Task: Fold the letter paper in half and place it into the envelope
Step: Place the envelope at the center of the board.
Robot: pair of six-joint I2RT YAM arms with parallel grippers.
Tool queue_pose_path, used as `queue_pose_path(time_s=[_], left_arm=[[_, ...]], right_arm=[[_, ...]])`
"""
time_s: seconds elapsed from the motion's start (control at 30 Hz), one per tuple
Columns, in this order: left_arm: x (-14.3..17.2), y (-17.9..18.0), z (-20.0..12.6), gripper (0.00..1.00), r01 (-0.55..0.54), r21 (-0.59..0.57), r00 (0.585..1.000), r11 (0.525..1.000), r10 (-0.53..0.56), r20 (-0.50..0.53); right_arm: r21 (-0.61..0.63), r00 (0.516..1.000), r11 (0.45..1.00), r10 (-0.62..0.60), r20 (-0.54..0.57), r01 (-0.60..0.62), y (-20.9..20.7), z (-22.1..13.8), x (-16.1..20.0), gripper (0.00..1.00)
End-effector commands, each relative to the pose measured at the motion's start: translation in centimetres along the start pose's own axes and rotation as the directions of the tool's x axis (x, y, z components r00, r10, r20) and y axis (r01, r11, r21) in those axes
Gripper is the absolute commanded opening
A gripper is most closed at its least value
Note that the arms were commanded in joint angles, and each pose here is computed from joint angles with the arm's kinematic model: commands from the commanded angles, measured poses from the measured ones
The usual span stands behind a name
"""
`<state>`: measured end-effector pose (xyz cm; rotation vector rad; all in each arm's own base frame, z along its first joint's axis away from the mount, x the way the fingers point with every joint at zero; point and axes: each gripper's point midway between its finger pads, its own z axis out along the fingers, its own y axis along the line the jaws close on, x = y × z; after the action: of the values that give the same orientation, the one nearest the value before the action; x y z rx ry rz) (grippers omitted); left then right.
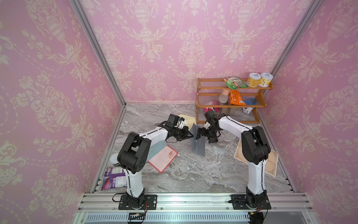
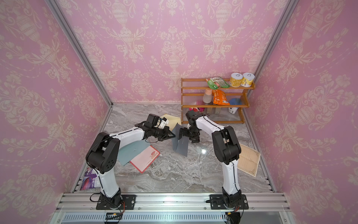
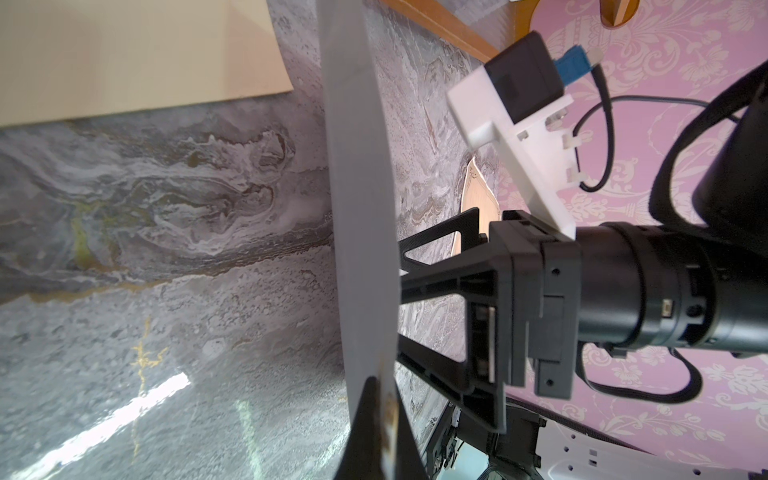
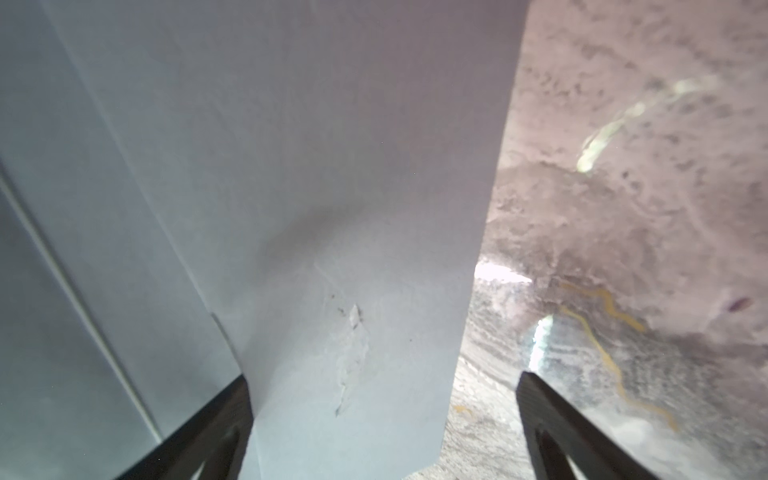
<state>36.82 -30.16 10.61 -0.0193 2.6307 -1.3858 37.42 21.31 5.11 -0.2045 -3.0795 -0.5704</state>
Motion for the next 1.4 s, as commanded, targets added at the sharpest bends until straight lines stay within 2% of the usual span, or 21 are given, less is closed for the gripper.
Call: queue_pose_path(time_s=[0.0, 0.23, 0.67, 0.73, 0.77, 0.83, 0.87, 0.93, 1.0, 1.03, 1.23, 1.3, 1.37], left_arm=[[-0.7, -0.7, -0.2, 0.0, -0.015, 0.006, 1.0, 1.0, 0.015, 0.008], [-1.4, 1.3, 0.8, 0.0, 0.046, -0.036, 0.995, 0.998, -0.043, 0.087], [1.2, 4.3, 2.1, 0.0, 0.066, -0.14, 0.988, 0.988, -0.045, 0.146], [1.4, 4.3, 1.8, 0.16, 0.059, -0.15, 0.989, 0.987, -0.037, 0.145], [1.4, 4.1, 1.6, 0.29, 0.048, -0.157, 0.989, 0.986, -0.026, 0.143], [1.3, 3.8, 0.9, 0.61, 0.022, -0.187, 0.99, 0.982, 0.005, 0.142], [1.3, 3.8, 0.4, 0.77, 0.013, -0.215, 0.99, 0.977, 0.018, 0.141], [1.1, 4.1, -0.5, 0.95, -0.007, -0.28, 0.99, 0.96, 0.046, 0.133], [1.0, 4.3, -1.1, 0.98, -0.027, -0.317, 0.992, 0.948, 0.065, 0.109], [0.8, 4.4, -1.5, 0.98, -0.032, -0.331, 0.992, 0.943, 0.07, 0.104], [-0.9, 6.8, -4.8, 0.96, 0.038, -0.415, 0.988, 0.909, 0.029, 0.154], [-1.3, 7.7, -5.7, 0.91, 0.062, -0.435, 0.986, 0.898, 0.014, 0.168], [-1.5, 8.2, -5.8, 0.81, 0.064, -0.451, 0.987, 0.89, 0.01, 0.159]], right_arm=[[-0.022, 0.999, 0.999, -0.025, 0.041, 0.025, 1.1, -2.8, -0.5, 1.0], [-0.072, 0.998, 0.997, 0.003, 0.07, 0.002, 1.9, -5.0, 0.1, 1.0], [-0.019, 0.998, 0.999, 0.028, 0.06, -0.027, 0.1, -4.5, 1.3, 1.0], [-0.017, 0.998, 0.999, 0.028, 0.064, -0.027, 0.0, -4.5, 1.4, 0.99], [-0.016, 0.997, 1.0, 0.027, 0.066, -0.026, -0.1, -4.4, 1.4, 0.97], [-0.009, 0.997, 1.0, 0.026, 0.066, -0.025, -0.3, -4.1, 1.5, 0.87], [0.0, 0.997, 1.0, 0.028, 0.067, -0.028, -0.5, -3.9, 1.4, 0.76], [0.017, 0.997, 0.999, 0.036, 0.065, -0.037, -1.0, -3.4, 1.4, 0.45], [0.03, 0.997, 0.999, 0.041, 0.067, -0.043, -1.3, -2.9, 1.2, 0.05], [0.036, 0.997, 0.998, 0.042, 0.065, -0.045, -1.5, -2.6, 1.2, 0.0], [0.066, 0.998, 0.996, 0.052, 0.041, -0.054, -2.0, -1.0, 0.7, 0.0], [0.08, 0.998, 0.995, 0.056, 0.035, -0.059, -2.3, -0.4, 0.4, 0.0], [0.09, 0.998, 0.994, 0.061, 0.026, -0.063, -2.5, 0.0, 0.3, 0.0]])
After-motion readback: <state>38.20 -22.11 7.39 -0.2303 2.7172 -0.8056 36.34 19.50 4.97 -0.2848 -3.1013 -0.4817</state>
